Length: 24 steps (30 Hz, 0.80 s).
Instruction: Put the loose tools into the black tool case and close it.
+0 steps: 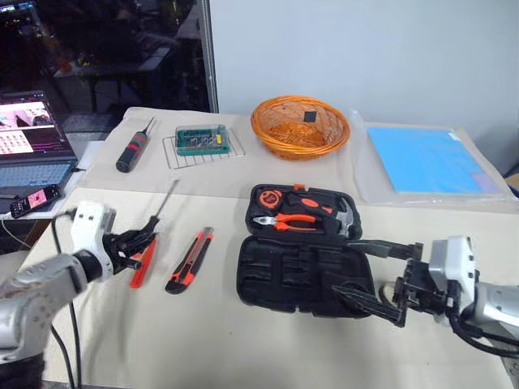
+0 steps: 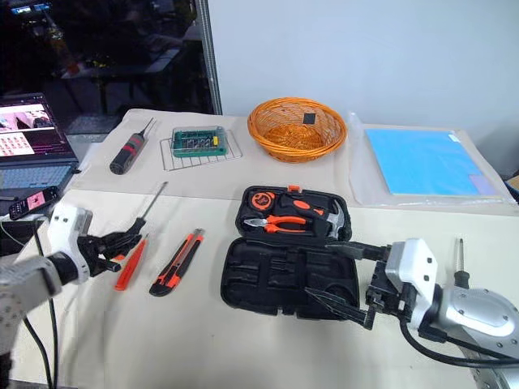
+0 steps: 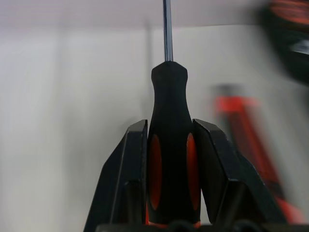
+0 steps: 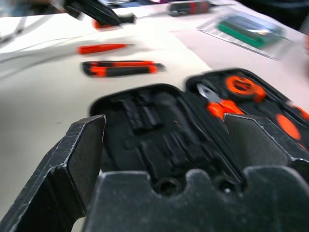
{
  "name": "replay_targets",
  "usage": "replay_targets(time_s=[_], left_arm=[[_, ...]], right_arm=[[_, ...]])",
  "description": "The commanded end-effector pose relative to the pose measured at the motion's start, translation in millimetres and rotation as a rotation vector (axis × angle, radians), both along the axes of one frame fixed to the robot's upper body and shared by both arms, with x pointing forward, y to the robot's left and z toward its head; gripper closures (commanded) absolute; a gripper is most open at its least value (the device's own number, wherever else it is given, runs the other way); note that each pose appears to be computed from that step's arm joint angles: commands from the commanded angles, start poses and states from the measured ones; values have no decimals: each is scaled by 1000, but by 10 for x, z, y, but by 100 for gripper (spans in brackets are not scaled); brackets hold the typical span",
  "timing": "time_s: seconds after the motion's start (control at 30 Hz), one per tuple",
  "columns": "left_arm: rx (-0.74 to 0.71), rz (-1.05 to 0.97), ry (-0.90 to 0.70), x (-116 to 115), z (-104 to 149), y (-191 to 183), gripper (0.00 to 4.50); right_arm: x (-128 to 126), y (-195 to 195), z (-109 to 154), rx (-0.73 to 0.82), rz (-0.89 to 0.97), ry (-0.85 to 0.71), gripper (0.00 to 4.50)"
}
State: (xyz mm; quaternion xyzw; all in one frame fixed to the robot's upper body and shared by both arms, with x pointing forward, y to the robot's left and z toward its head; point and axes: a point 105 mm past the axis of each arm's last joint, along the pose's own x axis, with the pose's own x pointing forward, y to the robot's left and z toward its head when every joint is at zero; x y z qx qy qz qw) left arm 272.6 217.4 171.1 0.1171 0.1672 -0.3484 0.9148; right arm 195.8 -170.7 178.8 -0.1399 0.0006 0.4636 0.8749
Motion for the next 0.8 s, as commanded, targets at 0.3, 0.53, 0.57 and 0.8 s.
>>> replay_targets(time_s=[0.3,0.53,0.57,0.8], left_arm=[[308,-751,-58,472,-128,-1399,327],[382,-833,-8,596,-274,-1791,327],[398,-827,2,612,-306,-1812,327],[492,-782,32,700,-454,-1758,327]], right_arm=[[-443,-491,35,-86,-170,51,0],[-477,-581,98,-138,-190,25,0],[-480,-570,100,-138,-187,25,0],[-466,-466,102,-135,-172,15,0]])
